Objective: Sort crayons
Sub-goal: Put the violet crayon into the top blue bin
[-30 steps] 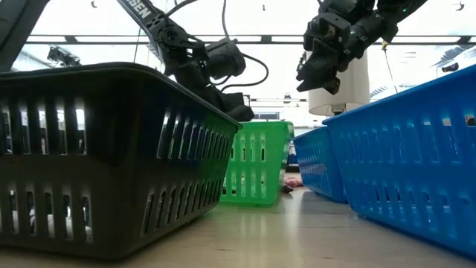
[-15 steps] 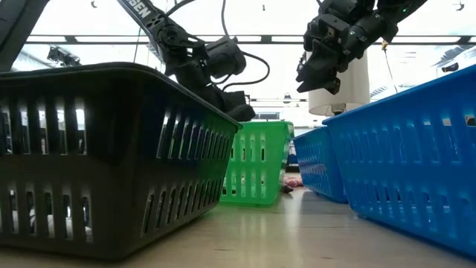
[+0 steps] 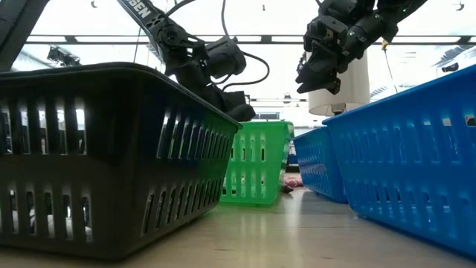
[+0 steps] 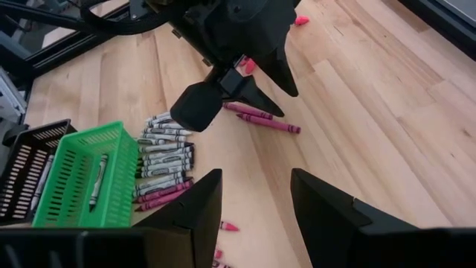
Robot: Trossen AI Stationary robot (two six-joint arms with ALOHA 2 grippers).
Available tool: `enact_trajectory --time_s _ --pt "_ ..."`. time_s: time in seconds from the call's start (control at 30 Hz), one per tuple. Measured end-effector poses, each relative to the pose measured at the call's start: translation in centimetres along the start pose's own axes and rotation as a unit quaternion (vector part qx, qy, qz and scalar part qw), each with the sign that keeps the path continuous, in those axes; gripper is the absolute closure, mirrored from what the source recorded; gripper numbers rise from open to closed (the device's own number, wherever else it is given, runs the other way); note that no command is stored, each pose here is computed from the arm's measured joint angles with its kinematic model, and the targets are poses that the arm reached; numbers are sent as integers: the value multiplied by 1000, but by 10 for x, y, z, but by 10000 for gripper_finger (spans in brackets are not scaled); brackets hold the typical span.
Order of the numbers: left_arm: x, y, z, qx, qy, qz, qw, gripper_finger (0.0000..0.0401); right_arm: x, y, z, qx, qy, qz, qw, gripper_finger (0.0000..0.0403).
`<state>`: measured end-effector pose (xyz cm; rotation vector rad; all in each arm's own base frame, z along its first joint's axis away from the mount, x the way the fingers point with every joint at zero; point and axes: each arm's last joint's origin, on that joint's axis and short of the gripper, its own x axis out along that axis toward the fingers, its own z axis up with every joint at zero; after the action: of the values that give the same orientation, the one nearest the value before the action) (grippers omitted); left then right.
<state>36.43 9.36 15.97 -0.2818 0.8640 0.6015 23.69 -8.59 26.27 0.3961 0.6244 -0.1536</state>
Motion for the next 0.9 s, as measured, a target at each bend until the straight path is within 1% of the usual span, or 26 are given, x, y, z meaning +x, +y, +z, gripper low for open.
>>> enact_trajectory --time_s 0.07,0.2,0.3,0.47,0.6,0.63,0.77,0.9 --pt "0 0 0 10 0 0 1000 248 0 0 0 2 0 0 1000 234" --pt "0 1 1 49 -2 0 999 248 0 0 0 5 1 4 1000 234" --pt "1 2 3 61 -10 0 998 248 0 0 0 13 2 8 1000 234" --pt "1 2 2 56 -16 -3 998 248 1 3 -1 17 4 12 1000 234" --pt "5 3 -6 31 -11 -49 998 249 2 7 -2 12 5 14 1000 234" --pt "6 3 -7 26 -12 -53 998 250 2 8 -2 11 6 14 1000 234" --pt "7 5 -11 23 -1 -49 999 258 3 12 -3 6 8 16 1000 234" --pt "8 7 -8 23 -10 -49 998 259 4 15 -3 2 9 18 1000 234"
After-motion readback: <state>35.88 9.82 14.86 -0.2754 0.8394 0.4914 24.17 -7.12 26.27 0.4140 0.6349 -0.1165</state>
